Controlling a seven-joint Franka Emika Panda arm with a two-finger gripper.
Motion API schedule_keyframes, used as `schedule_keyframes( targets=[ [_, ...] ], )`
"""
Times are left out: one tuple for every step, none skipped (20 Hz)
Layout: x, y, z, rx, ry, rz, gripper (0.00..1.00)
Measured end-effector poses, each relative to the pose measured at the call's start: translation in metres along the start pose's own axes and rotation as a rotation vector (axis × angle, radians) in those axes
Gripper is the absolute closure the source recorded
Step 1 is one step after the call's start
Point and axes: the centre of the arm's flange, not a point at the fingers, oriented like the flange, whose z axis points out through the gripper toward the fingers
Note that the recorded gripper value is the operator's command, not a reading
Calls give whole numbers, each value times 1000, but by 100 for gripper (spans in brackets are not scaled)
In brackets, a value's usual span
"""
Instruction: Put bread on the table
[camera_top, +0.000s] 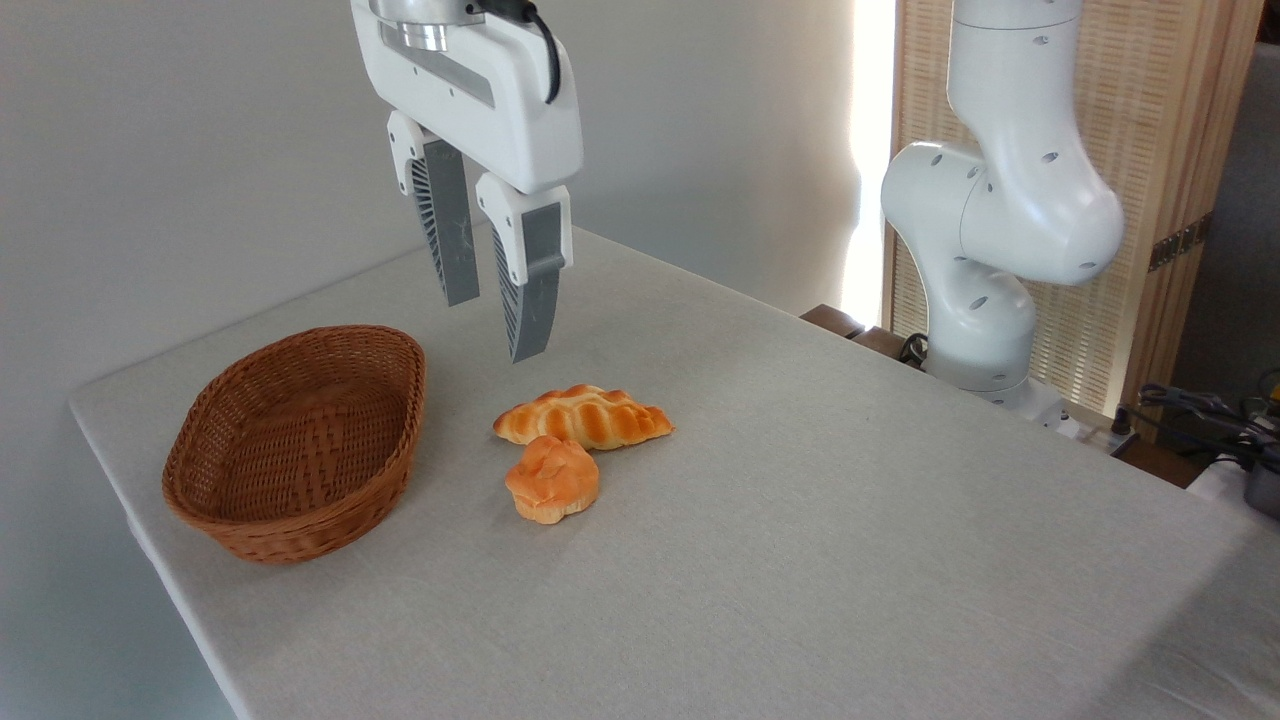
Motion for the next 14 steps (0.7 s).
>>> schedule_keyframes(
  targets=[
    [3, 3, 1, 5, -10, 9, 0],
    [5, 5, 1, 7, -14, 14, 0],
    [7, 7, 2, 8, -20, 21, 0],
    [8, 9, 3, 8, -24, 25, 0],
    [10, 11, 3, 7, -29, 29, 0],
    [10, 12, 4, 6, -31, 30, 0],
    [10, 12, 4, 4, -34, 31, 0],
    [10, 12, 4, 2, -36, 31, 0],
    [10, 12, 5, -1, -39, 30, 0],
    [9, 13, 5, -2, -41, 30, 0],
    [9, 12, 5, -3, -42, 30, 0],
    [9, 12, 5, -4, -43, 29, 0],
    [9, 12, 5, -4, -43, 29, 0],
    [9, 12, 5, -4, -43, 27, 0]
  ],
)
